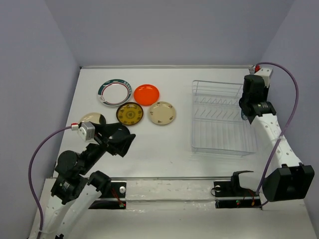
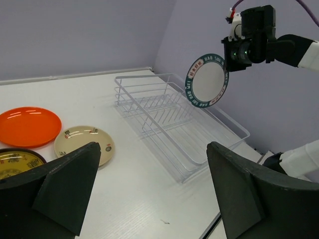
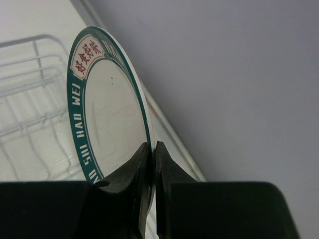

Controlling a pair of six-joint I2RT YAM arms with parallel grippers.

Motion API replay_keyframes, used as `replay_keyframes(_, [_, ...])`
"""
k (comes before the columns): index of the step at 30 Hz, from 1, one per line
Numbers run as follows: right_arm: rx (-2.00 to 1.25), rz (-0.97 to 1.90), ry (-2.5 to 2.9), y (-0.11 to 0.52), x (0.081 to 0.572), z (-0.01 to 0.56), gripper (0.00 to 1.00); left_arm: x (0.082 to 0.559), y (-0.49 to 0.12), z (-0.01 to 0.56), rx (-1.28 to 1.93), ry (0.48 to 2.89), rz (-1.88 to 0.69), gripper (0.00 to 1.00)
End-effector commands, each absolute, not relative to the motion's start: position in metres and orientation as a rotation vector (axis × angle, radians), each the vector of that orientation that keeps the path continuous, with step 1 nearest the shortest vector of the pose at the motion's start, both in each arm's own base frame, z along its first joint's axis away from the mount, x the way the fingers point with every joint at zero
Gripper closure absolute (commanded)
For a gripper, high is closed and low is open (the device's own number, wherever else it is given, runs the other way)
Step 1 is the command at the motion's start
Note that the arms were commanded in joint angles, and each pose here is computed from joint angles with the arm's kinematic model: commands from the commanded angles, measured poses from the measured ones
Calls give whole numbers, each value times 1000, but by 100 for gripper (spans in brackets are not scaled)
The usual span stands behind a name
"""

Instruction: Load the plates into the dish rack

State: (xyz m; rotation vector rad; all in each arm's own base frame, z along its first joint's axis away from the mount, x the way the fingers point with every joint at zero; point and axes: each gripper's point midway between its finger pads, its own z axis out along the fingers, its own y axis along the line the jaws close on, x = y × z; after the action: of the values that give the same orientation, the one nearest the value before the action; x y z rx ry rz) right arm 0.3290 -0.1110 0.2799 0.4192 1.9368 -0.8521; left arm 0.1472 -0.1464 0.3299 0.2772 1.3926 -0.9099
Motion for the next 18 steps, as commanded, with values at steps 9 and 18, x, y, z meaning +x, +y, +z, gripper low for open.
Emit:
replay_keyframes(9, [365,-651,1981,-87,347,240,93,138,-140,354,279,1317,-906,1])
replay_keyframes(18, [403,-601,2016,-81,352,236,43,144,-140,350,263,1339,-895,1])
